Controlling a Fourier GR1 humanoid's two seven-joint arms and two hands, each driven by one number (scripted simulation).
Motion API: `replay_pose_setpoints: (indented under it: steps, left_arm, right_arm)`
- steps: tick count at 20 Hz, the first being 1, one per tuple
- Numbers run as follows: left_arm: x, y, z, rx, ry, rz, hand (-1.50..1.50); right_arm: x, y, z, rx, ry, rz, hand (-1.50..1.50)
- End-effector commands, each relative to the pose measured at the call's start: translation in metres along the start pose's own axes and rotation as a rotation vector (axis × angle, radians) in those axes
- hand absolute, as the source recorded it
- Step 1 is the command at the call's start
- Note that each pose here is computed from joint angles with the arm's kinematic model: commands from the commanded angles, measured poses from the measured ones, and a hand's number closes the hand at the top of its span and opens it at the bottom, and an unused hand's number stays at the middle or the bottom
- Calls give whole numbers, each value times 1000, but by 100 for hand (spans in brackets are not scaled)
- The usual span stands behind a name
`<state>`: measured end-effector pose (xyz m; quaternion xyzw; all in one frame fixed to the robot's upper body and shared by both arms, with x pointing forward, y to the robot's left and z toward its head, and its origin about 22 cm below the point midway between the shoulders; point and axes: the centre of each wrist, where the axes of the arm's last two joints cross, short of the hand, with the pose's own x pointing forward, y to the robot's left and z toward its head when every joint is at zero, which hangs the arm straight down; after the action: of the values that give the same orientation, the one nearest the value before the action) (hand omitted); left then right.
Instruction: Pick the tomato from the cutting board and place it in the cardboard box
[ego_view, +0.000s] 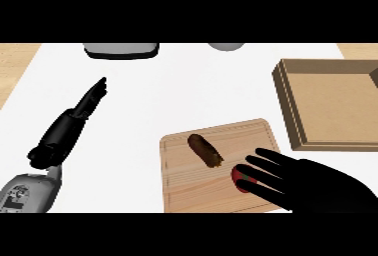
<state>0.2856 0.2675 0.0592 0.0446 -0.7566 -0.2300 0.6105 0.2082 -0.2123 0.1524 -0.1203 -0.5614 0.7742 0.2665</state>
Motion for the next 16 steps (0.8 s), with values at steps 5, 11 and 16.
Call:
replay_pose_setpoints:
  steps: [5,11,16]
  left_arm:
    - [7,-17,-15,8,5,12,0]
    - [12,-5,6,5,0,8,0]
    - [3,9,6,-8,4,15,0]
  right_arm:
    - [37,34,-23,58,55,10,-150]
    - [13,22,-41,8,108,48,-150]
    - [23,54,-39,-22,102,59,-150]
